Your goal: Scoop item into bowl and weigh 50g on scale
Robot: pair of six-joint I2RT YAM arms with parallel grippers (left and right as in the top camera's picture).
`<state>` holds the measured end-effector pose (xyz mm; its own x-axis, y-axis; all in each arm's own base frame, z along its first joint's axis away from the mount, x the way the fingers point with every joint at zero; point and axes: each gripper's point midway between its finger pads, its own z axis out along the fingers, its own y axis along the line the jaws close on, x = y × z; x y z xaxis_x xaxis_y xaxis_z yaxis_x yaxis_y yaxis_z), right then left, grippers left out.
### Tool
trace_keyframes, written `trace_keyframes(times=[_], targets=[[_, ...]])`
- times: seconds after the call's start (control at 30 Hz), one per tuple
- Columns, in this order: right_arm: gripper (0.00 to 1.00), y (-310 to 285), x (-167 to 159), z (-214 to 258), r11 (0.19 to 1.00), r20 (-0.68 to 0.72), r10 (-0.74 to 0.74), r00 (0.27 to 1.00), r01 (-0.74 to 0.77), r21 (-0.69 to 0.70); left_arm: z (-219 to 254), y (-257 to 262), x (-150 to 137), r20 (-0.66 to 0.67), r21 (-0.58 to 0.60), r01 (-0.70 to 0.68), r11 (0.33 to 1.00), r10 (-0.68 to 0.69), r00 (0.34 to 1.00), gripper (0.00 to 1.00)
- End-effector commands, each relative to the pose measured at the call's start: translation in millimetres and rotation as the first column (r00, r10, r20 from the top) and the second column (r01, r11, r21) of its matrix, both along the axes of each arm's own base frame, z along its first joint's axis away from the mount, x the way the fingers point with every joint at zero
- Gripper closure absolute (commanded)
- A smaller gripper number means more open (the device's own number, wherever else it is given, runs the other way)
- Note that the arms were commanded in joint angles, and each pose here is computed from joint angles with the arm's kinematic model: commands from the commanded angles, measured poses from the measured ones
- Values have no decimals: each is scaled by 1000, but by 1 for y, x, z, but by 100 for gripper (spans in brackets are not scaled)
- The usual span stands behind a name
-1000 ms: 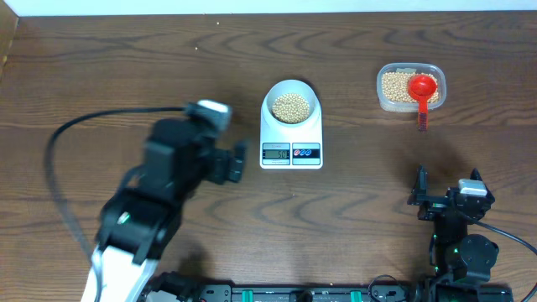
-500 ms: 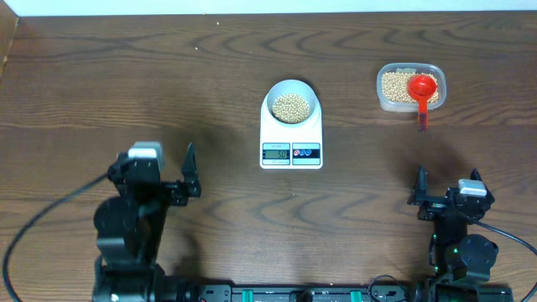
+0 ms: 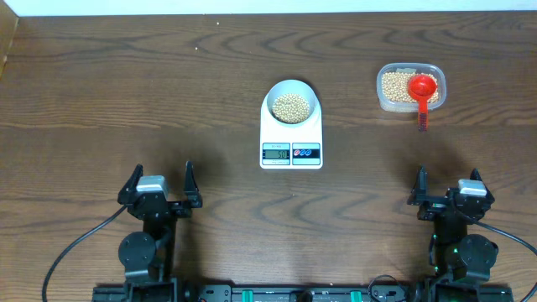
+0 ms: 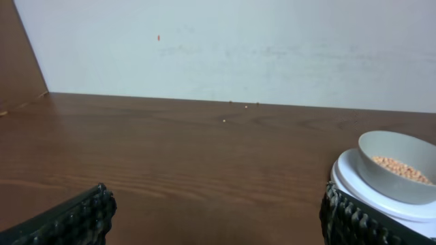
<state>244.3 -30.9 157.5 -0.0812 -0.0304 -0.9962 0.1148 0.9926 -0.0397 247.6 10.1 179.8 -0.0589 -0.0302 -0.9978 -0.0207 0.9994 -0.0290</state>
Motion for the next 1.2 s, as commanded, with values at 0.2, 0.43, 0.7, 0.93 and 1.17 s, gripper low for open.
trace_keyframes(times=[0.2,0.43,0.7,0.93,1.17], targets=[[1,1,0,-1,1000,1,0,1000,0,-17,-21,3,-2,-3,19,-12,1000,12,1000,2],[1,1,0,-1,1000,1,0,1000,0,-17,-42,3,-4,-90,37,-13,999,16,996,2],[1,1,0,-1,1000,1,0,1000,0,-17,-41,3,-4,-88,37,-13,999,16,996,2],[1,1,0,-1,1000,1,0,1000,0,-17,-41,3,-4,-89,37,-13,999,16,996,2],[1,1,0,-1,1000,1,0,1000,0,-17,-41,3,-4,-89,37,-13,999,16,996,2]])
